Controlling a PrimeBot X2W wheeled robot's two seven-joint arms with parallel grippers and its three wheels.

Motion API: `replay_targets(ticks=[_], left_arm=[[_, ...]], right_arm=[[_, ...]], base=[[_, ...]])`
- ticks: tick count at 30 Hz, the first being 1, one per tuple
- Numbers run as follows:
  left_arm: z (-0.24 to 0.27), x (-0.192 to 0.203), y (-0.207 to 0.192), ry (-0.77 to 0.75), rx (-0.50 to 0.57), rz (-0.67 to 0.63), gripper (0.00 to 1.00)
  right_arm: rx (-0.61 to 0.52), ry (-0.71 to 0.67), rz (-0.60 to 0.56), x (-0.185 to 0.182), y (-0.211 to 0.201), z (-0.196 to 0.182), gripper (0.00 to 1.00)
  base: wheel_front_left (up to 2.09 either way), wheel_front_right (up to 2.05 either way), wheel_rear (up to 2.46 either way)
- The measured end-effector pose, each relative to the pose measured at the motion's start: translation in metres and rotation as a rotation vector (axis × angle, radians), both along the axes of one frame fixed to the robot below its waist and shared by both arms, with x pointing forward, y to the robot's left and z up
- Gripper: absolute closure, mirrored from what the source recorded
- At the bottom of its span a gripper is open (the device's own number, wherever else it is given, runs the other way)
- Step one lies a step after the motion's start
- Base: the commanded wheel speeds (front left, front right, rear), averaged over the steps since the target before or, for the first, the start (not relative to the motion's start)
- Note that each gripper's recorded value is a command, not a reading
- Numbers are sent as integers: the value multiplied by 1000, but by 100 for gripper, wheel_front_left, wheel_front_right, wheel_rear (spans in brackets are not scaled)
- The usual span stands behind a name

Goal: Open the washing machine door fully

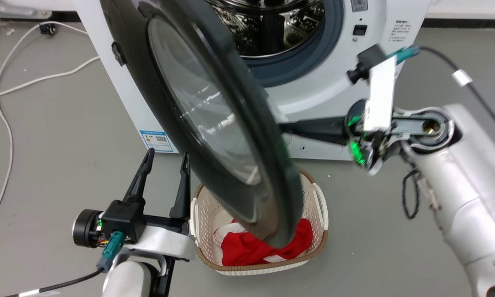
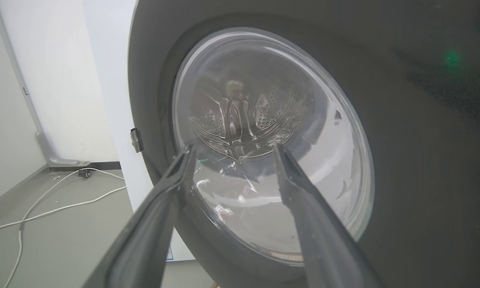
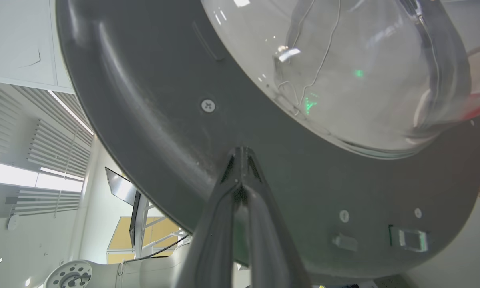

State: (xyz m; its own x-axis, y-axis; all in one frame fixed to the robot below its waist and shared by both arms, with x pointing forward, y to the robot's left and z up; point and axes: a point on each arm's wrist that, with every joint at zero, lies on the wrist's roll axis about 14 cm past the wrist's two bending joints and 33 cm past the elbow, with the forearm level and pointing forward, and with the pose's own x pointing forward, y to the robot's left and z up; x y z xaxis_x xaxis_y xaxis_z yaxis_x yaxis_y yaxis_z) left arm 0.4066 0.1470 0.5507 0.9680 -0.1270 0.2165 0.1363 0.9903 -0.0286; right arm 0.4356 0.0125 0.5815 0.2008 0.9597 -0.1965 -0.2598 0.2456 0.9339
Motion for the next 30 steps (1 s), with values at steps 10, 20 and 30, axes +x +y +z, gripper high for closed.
replay_targets(ticks=[10,20,30], left_arm=[[4,-11,1,-8,-6,3,0],[3,-16,3,-5,-10,16,0],[0,-19,6,3,-14,26,0]], right_arm=[[48,7,142,-49,39,-3,100],[135,-18,-64,-31,30,2,100],[255,-41,-725,15,-71,-20,0]], base=[[0,0,0],[0,0,0],[0,0,0]])
